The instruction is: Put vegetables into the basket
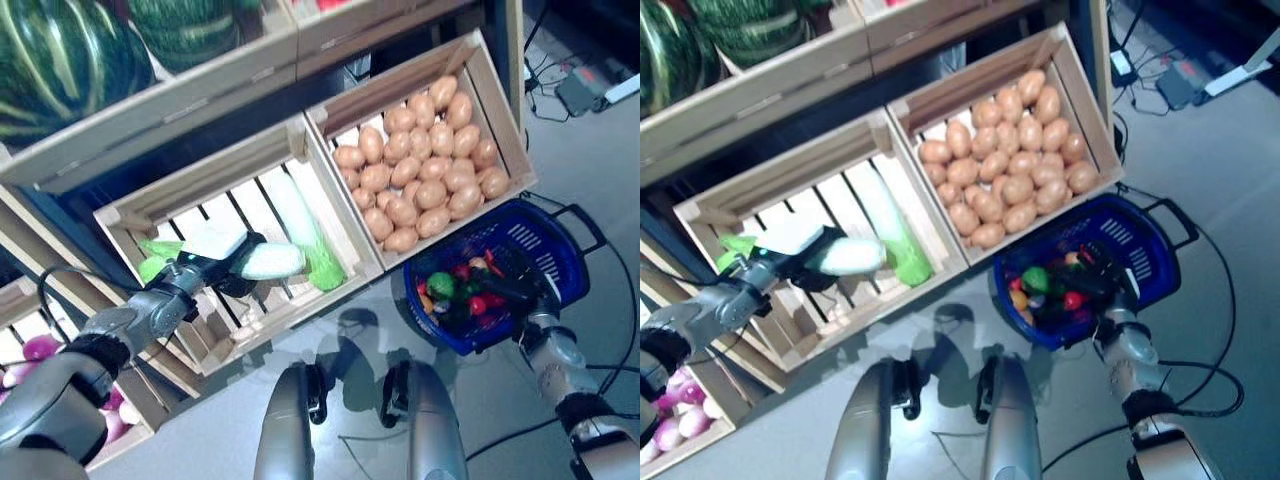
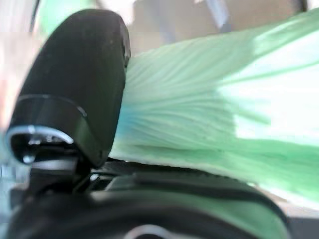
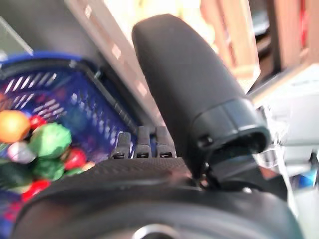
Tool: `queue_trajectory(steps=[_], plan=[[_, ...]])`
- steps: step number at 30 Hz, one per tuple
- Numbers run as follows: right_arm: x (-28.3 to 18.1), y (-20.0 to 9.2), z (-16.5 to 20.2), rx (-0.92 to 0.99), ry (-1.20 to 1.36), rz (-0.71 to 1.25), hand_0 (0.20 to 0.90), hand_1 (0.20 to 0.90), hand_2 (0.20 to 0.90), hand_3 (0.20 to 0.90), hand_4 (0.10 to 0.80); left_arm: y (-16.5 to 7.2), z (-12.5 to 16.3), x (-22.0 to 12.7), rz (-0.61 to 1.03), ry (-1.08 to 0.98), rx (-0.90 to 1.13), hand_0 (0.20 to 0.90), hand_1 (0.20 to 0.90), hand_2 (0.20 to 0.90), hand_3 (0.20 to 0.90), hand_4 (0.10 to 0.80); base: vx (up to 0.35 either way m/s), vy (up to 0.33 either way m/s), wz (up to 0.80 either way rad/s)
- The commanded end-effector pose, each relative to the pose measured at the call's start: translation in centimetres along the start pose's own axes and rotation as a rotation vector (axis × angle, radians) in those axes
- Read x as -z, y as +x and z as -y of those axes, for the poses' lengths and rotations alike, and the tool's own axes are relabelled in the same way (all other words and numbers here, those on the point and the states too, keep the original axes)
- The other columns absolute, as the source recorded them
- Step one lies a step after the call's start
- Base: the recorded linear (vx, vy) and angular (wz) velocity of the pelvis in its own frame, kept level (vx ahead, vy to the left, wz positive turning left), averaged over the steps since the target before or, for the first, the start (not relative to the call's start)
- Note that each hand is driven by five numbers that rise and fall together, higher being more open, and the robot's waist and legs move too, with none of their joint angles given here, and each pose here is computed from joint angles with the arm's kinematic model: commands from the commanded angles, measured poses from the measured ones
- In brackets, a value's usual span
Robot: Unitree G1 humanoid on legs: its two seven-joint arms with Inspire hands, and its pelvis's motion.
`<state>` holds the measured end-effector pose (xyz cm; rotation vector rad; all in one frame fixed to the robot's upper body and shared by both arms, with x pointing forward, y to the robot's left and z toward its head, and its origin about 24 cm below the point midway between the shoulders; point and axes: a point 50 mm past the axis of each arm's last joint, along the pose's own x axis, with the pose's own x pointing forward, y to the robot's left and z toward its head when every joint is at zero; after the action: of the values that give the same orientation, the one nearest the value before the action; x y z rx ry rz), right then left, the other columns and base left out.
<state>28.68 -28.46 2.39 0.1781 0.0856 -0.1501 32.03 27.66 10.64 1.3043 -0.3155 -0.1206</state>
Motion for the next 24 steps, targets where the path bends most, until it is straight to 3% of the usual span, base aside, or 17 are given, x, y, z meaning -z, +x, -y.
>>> queue_trajectory(steps=[1, 7, 10, 18, 24], plan=[[-2.8, -0.5, -2.0, -0.181, -0.088, 0.197, 0.900, 0.900, 0.900, 0.900, 0.800, 1.0, -4.6, -2.6, 0.156, -0.370, -0.263, 0.300, 0.300, 0.300, 0.300, 0.400, 0.158, -0.081, 0.04], [-2.3, -1.8, -3.9, -0.323, -0.078, 0.198, 0.900, 0.900, 0.900, 0.900, 0.800, -1.5, -3.2, -3.4, 0.280, -0.925, -0.239, 0.300, 0.300, 0.300, 0.300, 0.400, 0.217, -0.056, 0.00], [-3.0, -1.5, -5.3, -0.390, -0.092, 0.210, 0.900, 0.900, 0.900, 0.900, 0.800, -1.6, -3.3, -3.7, 0.327, -1.068, -0.268, 0.300, 0.300, 0.300, 0.300, 0.400, 0.184, -0.033, -0.04], [-5.9, 0.3, -10.5, -0.656, -0.157, 0.190, 0.900, 0.900, 0.900, 0.900, 0.800, 0.9, -3.2, -5.8, 0.393, -1.403, -0.335, 0.300, 0.300, 0.300, 0.300, 0.400, 0.043, -0.023, -0.07], [-7.0, 2.0, -13.7, -0.752, -0.134, 0.068, 0.900, 0.900, 0.900, 0.900, 0.800, 3.8, -3.0, -8.2, 0.431, -1.517, -0.302, 0.300, 0.300, 0.300, 0.300, 0.400, -0.025, -0.012, -0.01]])
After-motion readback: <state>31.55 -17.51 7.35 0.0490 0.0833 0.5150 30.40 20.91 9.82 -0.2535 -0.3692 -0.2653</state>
